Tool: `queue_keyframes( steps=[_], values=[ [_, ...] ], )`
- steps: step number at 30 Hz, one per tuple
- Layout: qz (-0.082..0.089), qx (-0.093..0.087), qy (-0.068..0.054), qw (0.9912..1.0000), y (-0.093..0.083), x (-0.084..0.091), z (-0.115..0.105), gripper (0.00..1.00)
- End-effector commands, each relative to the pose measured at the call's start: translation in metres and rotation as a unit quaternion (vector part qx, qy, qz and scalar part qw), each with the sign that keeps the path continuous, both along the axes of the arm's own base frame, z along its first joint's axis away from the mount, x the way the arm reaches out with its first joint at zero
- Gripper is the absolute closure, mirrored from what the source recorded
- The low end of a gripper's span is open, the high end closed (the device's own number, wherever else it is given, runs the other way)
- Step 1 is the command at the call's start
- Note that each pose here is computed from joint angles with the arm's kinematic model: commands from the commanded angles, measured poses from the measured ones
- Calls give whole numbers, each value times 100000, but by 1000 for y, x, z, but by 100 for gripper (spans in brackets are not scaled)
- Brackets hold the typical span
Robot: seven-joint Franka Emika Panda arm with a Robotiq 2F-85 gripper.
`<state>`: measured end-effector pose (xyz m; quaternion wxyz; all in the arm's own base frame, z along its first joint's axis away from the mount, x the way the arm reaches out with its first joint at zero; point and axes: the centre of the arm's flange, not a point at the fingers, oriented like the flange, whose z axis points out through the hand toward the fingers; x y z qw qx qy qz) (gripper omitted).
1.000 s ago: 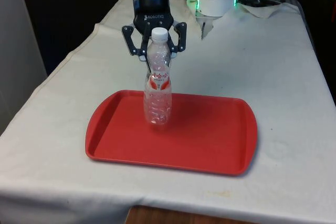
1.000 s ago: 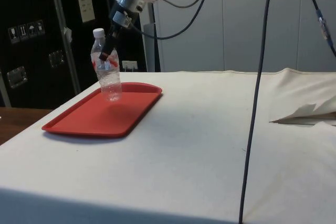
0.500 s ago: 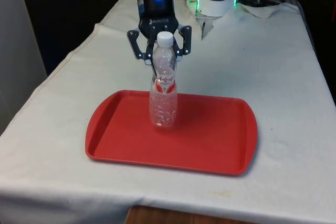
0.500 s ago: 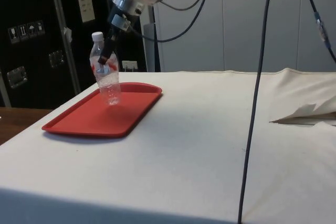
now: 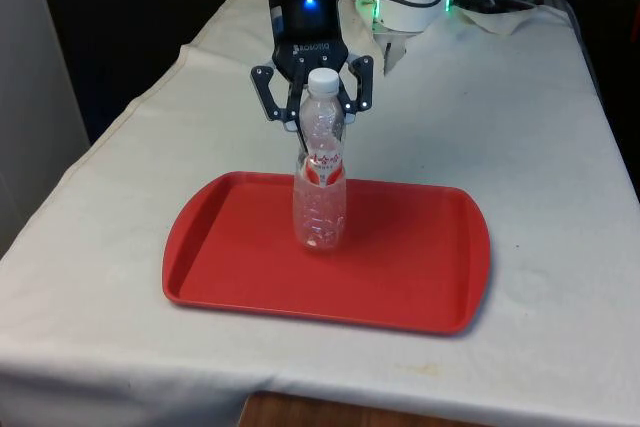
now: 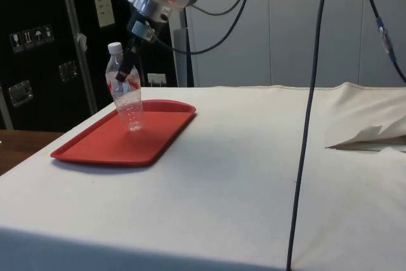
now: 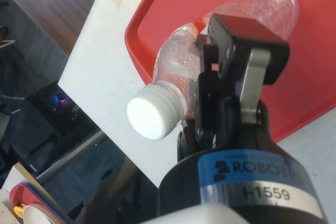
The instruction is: Place the bottle upright on the tray.
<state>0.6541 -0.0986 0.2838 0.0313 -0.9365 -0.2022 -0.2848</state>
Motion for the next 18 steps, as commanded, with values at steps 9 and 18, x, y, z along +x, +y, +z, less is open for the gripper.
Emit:
queue_keyframes(
  steps=[9, 18],
  values=[
    [-630, -518, -1169, 99990, 3, 2, 3, 66],
    [-584, -280, -601, 99996, 3, 1, -1, 66]
  ],
)
